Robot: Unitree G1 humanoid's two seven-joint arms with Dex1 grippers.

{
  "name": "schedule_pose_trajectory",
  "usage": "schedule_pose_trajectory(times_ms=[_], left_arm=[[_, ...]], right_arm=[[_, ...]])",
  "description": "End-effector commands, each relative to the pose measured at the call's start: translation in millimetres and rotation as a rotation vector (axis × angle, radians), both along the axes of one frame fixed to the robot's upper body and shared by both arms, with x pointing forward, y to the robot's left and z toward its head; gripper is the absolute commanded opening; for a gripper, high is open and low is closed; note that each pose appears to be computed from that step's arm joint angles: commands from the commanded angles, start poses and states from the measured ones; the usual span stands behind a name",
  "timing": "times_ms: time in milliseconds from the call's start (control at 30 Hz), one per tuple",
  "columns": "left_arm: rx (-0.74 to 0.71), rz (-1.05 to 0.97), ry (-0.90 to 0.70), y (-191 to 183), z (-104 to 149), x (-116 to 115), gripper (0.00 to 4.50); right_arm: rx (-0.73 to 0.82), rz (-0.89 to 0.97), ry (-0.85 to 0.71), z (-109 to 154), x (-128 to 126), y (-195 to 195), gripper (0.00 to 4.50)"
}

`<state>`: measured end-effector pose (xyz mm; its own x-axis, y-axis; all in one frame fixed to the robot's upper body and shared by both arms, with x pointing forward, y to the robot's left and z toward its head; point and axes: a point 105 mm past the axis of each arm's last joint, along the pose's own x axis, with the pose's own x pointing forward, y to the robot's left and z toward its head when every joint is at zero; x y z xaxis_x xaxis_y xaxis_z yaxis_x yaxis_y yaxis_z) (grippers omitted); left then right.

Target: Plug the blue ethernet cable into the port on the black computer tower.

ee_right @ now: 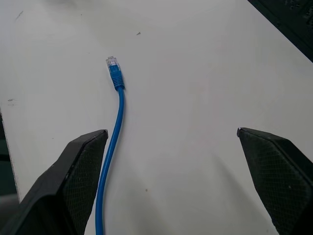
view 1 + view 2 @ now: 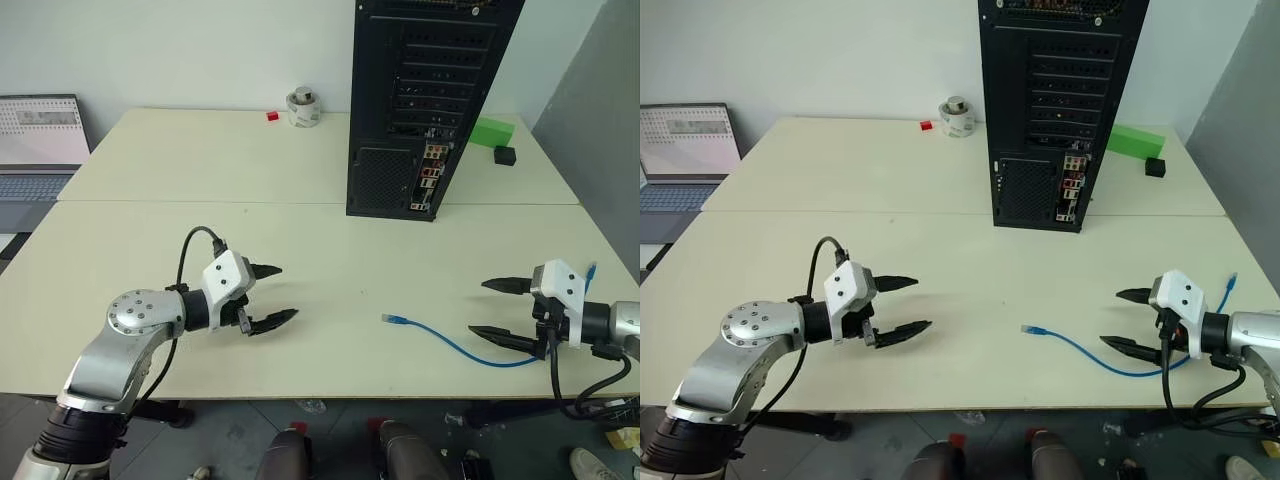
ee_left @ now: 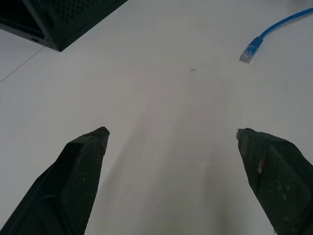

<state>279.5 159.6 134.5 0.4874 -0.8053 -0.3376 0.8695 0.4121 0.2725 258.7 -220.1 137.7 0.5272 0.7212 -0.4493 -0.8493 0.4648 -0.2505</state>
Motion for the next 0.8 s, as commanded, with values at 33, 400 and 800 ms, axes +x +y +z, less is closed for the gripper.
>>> schedule_pose_trajectory(times_ms=[33,400,800], left_arm=[[0.003,-0.047,-0.025,-2,11,-9,4.43],[0.042,-0.091,-0.021,-6,4,-18,4.43],[0.033,-0.151,0.046,-15,-2,-23,4.43]], right_arm=[[-0.022,0.003,-0.054,15,3,-2,4.5],[-0.042,0.003,-0.052,11,6,8,4.5],[0.016,-0.003,0.01,-28,21,49,4.5]])
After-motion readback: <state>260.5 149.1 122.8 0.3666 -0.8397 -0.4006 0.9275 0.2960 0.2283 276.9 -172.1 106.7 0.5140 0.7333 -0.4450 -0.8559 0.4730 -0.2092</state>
